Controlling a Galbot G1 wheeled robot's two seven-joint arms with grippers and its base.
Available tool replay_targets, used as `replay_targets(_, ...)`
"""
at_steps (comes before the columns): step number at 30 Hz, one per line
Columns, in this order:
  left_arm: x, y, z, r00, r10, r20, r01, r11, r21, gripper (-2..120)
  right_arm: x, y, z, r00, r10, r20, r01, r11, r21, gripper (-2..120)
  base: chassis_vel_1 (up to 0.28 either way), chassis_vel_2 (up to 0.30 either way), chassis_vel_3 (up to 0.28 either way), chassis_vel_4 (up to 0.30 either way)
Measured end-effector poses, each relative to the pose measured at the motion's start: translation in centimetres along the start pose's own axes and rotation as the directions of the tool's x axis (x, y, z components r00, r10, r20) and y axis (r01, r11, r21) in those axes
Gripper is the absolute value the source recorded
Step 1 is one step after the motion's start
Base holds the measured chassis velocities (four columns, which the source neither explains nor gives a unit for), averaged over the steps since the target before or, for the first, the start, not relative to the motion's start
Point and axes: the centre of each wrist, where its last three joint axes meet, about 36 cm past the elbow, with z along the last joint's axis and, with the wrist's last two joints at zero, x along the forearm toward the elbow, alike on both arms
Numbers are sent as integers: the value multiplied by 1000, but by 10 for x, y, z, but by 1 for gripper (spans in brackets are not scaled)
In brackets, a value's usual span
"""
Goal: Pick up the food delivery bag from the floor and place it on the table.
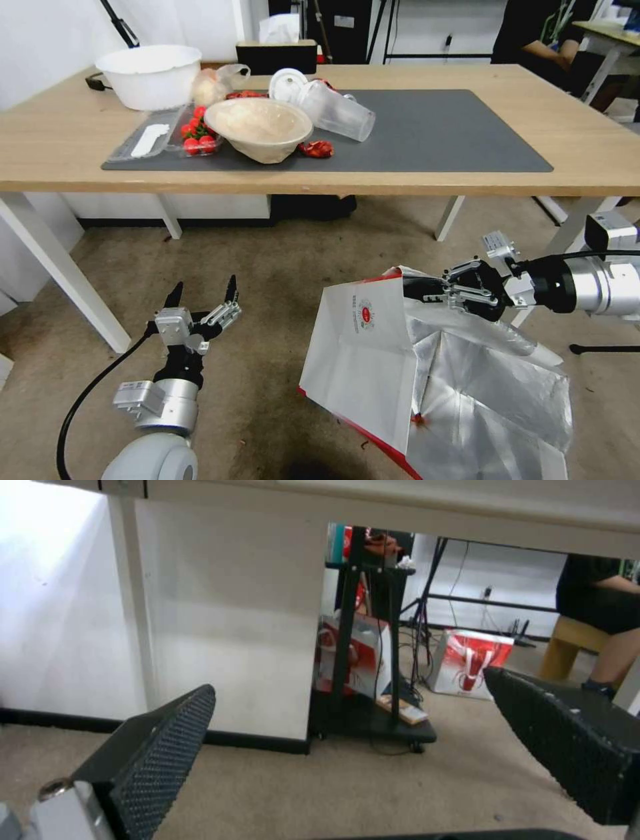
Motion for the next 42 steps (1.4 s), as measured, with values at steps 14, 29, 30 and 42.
replay_targets(14,1,1,-1,1000,0,0,0,1000,-2,100,0,0,0,1000,-2,-1,2,1000,0,0,0,0,0,0)
replay_targets(29,1,0,-1,1000,1,0,-1,1000,-2,100,1,0,-1,1000,-2,-2,2,1000,2,0,0,0,0,0)
replay_targets(30,1,0,-1,1000,1,0,-1,1000,-2,100,1,0,-1,1000,-2,-2,2,1000,2,0,0,0,0,0)
replay_targets(42,0,0,-2,1000,1,-1,-1,1000,0,100,1,-1,2,1000,1,0,-1,1000,-4,0,0,0,0,0)
